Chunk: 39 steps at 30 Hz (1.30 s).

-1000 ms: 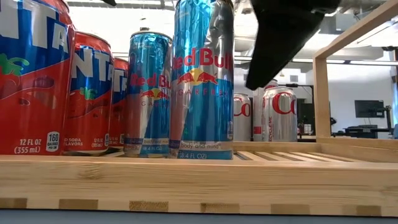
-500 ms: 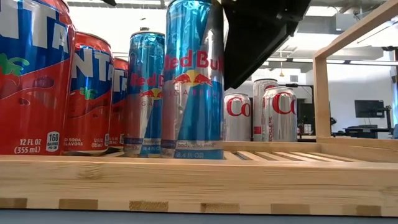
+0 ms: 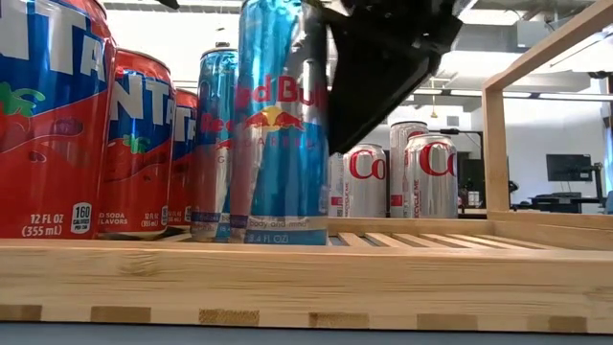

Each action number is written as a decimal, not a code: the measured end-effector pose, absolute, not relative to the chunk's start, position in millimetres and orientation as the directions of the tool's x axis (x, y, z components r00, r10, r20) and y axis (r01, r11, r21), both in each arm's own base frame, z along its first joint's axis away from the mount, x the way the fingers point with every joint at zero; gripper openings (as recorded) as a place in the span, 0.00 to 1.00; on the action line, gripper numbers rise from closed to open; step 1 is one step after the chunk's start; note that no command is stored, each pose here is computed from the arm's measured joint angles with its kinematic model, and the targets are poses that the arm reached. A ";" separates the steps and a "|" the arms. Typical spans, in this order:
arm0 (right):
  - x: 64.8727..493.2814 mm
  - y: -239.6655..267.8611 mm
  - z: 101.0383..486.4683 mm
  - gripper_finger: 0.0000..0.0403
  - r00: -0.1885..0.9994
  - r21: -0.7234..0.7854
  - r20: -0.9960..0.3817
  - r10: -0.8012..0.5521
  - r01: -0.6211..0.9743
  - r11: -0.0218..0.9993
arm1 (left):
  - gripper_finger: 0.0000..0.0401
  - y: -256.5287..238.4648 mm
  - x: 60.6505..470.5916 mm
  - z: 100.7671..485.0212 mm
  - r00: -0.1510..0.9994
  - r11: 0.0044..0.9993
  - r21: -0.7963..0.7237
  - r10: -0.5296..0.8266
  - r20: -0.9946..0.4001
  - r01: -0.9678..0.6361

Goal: Place canned beverage on shelf
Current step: Adjust the blue soda can on the shelf

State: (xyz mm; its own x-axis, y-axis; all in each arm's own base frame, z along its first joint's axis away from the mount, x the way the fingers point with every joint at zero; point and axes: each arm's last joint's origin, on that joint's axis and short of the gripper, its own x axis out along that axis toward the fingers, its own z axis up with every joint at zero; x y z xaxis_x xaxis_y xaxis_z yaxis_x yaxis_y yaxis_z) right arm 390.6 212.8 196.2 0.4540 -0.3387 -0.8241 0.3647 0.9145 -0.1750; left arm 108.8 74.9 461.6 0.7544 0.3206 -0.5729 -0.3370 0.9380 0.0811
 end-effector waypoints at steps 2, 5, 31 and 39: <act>394.7 211.9 196.8 0.18 0.474 -0.161 -0.820 -0.322 0.348 0.923 | 0.72 74.9 108.8 461.6 0.754 0.938 0.081 0.321 -0.573 -0.337; 398.6 209.6 197.7 0.18 0.490 -0.156 -0.814 -0.313 0.334 0.930 | 0.72 74.9 108.8 461.6 0.754 0.938 0.081 0.321 -0.573 -0.337; 389.7 223.4 196.7 0.08 0.485 -0.098 -0.826 -0.287 0.379 0.920 | 0.72 74.8 108.7 461.6 0.755 0.937 0.070 0.320 -0.573 -0.343; 398.5 219.9 198.7 0.02 0.527 -0.089 -0.807 -0.266 0.337 0.937 | 0.72 74.8 108.7 461.6 0.755 0.936 0.069 0.319 -0.573 -0.344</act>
State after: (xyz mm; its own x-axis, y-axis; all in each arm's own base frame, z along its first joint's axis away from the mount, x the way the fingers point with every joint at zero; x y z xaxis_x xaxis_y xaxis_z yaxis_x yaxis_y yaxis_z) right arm 398.5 219.9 198.7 0.5267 -0.2662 -0.8073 0.3371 0.9372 -0.0891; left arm 108.7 74.8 461.6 0.7549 0.3194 -0.5728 -0.3439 0.9365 0.0689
